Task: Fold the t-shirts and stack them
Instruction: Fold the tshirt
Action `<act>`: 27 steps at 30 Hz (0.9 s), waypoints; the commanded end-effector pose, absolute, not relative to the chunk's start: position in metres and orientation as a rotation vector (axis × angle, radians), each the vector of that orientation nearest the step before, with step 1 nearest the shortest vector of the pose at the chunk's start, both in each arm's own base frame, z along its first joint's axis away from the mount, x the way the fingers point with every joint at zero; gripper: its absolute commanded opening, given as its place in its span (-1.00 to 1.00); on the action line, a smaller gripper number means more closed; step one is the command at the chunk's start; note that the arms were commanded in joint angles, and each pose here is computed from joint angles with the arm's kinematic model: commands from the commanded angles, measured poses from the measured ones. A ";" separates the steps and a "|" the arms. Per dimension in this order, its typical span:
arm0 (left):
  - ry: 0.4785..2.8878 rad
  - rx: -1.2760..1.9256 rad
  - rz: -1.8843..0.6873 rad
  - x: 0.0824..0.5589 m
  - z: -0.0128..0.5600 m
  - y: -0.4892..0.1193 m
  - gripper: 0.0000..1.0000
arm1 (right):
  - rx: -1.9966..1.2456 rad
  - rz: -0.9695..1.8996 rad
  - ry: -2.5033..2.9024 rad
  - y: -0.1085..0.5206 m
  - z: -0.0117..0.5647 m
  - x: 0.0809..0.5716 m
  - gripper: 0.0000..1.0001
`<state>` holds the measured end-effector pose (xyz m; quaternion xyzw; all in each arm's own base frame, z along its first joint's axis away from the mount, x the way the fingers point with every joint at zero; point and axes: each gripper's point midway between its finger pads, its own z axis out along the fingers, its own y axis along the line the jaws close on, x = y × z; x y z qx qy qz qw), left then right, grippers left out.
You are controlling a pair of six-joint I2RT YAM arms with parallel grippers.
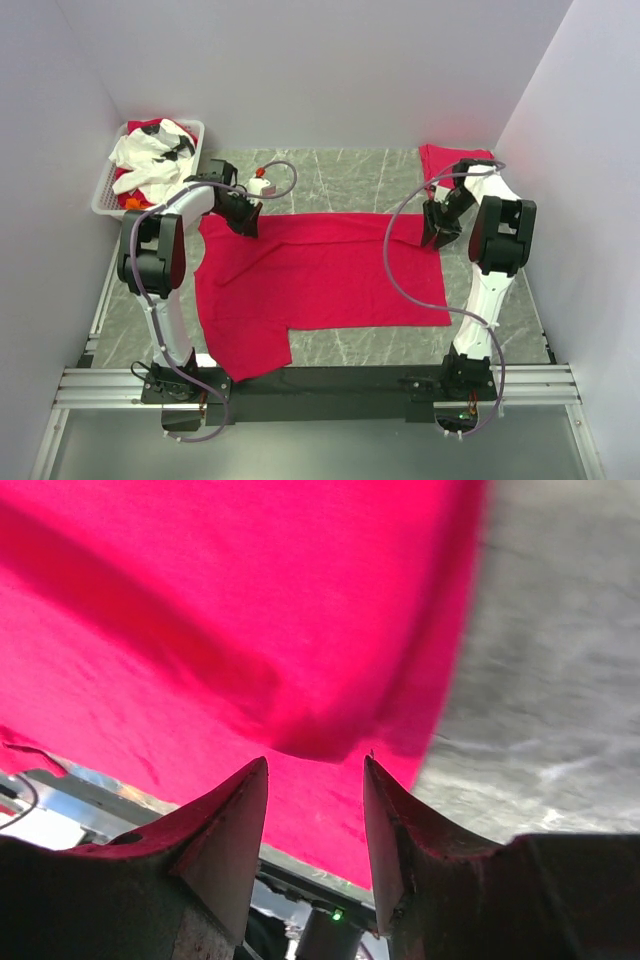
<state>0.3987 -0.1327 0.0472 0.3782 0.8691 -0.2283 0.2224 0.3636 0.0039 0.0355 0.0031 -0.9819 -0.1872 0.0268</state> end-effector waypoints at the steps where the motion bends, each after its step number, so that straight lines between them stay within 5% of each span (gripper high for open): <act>1: 2.306 1.077 -0.642 0.401 0.076 -0.141 -0.99 | -0.090 -0.600 -3.017 -0.001 0.039 0.359 0.01; 13: 2.309 1.078 -0.658 0.396 0.077 -0.141 -0.99 | -0.170 -0.766 -2.933 0.019 0.020 0.362 -0.04; 21: 2.262 1.153 -0.699 0.372 0.101 -0.141 -0.99 | -0.147 -0.716 -3.002 0.005 0.033 0.377 -0.94; 27: 2.243 1.242 -0.680 0.343 0.111 -0.132 -0.99 | -0.097 -0.674 -3.052 -0.003 0.041 0.390 -1.00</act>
